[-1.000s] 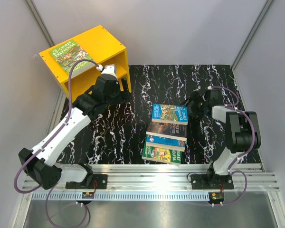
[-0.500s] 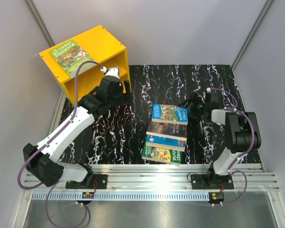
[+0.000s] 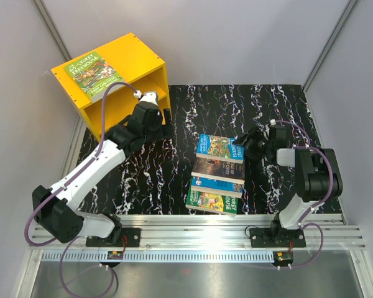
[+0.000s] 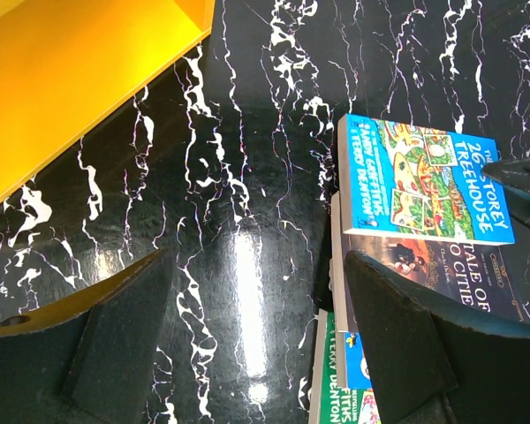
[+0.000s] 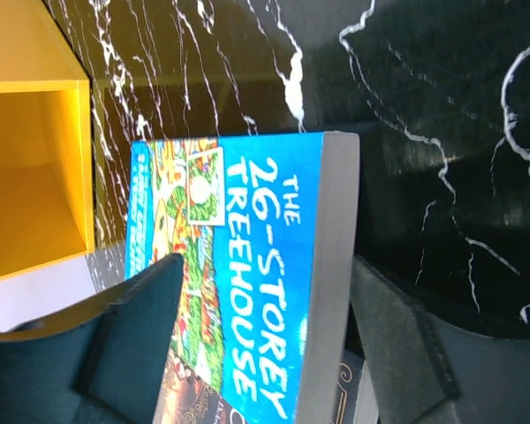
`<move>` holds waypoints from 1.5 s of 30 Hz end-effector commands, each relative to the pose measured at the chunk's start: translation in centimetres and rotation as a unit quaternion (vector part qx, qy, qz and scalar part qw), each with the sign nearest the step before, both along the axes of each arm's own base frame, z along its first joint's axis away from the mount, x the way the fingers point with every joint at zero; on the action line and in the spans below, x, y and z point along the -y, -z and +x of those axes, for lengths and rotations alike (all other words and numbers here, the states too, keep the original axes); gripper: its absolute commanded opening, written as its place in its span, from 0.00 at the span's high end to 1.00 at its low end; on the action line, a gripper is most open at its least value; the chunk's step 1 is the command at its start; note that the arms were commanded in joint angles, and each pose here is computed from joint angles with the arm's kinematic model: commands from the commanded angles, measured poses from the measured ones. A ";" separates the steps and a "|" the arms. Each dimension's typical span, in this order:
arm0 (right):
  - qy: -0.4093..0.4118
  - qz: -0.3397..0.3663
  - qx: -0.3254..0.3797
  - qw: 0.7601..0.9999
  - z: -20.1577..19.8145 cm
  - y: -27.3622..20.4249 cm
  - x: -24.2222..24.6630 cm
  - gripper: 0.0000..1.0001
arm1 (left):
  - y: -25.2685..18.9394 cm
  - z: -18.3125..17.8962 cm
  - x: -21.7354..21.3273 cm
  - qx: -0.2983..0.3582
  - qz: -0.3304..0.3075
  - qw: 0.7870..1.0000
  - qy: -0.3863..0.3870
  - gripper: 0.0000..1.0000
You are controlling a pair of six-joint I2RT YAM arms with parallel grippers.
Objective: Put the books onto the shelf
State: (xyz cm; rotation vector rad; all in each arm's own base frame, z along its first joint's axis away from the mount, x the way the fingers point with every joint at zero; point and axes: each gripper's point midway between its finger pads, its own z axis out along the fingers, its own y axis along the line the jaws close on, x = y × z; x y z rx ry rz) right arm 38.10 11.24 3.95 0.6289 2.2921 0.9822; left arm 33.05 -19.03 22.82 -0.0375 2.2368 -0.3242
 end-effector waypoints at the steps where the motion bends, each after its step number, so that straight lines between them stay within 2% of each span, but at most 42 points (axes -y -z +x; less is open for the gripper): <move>1: -0.010 0.015 -0.062 0.998 -3.2 3.0 -0.7 0.26 | -1.1 0.5 0.5 0.024 -0.018 1.000 0.002 0.19; 3: -0.020 0.029 -0.052 0.998 -3.0 2.9 -1.1 0.36 | -0.8 0.4 0.6 0.020 -0.019 1.000 0.004 0.19; 4: -0.024 0.032 -0.048 0.998 -2.9 2.9 -1.3 0.46 | -0.8 0.4 0.6 0.020 -0.019 1.000 0.004 0.19; 7: -0.031 0.042 -0.036 0.998 -2.5 2.7 -1.6 0.65 | -0.7 0.3 0.6 0.019 -0.021 1.000 0.005 0.19; 8: -0.031 0.044 -0.034 0.998 -2.4 2.7 -1.7 0.77 | -0.6 0.2 0.6 0.018 -0.021 1.000 0.005 0.19; 10: -0.035 0.049 -0.020 0.998 -2.1 2.2 -1.8 0.88 | -0.6 0.1 0.5 0.018 -0.022 1.000 0.005 0.19; 11: -0.035 0.054 -0.013 0.998 -1.9 1.9 -1.9 1.00 | -0.7 0.1 0.5 0.020 -0.025 0.999 0.005 0.19; 16: -0.051 0.072 0.031 0.996 -1.5 -1.5 -2.5 1.00 | -0.5 -0.2 0.5 0.021 -0.027 0.999 0.007 0.19; 19: -0.080 0.072 0.078 0.991 -1.4 -5.5 -3.1 1.00 | -1.2 -0.3 0.9 0.031 -0.035 0.999 0.022 0.20; 25: -0.153 0.004 0.167 0.974 -3.2 -14.4 -4.1 1.00 | -5.7 -0.6 3.3 0.097 -0.067 0.986 0.115 0.18; 27: -0.178 -0.012 0.194 0.965 -5.1 -17.0 -4.3 1.00 | -8.3 -1.4 4.9 0.138 -0.086 0.970 0.179 0.18; 28: -0.192 -0.020 0.218 0.957 -6.3 -18.5 -4.4 1.00 | -10.0 -2.1 5.8 0.169 -0.096 0.956 0.221 0.17; 29: -0.196 -0.027 0.228 0.953 -6.9 -19.1 -4.3 1.00 | -10.0 -2.6 6.3 0.165 -0.103 0.952 0.238 0.17; 30: -0.199 -0.030 0.239 0.950 -7.5 -19.8 -4.3 1.00 | -11.5 -2.9 6.7 0.200 -0.104 0.938 0.264 0.16; 32: -0.199 -0.034 0.262 0.944 -8.9 -21.3 -4.3 1.00 | -12.9 -3.9 7.5 0.228 -0.109 0.918 0.305 0.15; 33: -0.199 -0.032 0.267 0.942 -9.3 -21.7 -4.3 1.00 | -14.2 -4.3 7.6 0.255 -0.101 0.907 0.320 0.15; 36: -0.206 -0.015 0.277 0.938 -10.8 -22.9 -4.8 1.00 | -16.4 -4.5 7.5 0.295 -0.089 0.891 0.333 0.13; 41: -0.237 0.016 0.327 0.915 -14.3 -25.7 -6.2 1.00 | -18.1 -4.9 8.6 0.317 -0.080 0.867 0.376 0.11; 45: -0.259 0.036 0.369 0.892 -16.6 -28.4 -6.7 1.00 | -16.5 -4.4 10.4 0.279 -0.068 0.858 0.426 0.11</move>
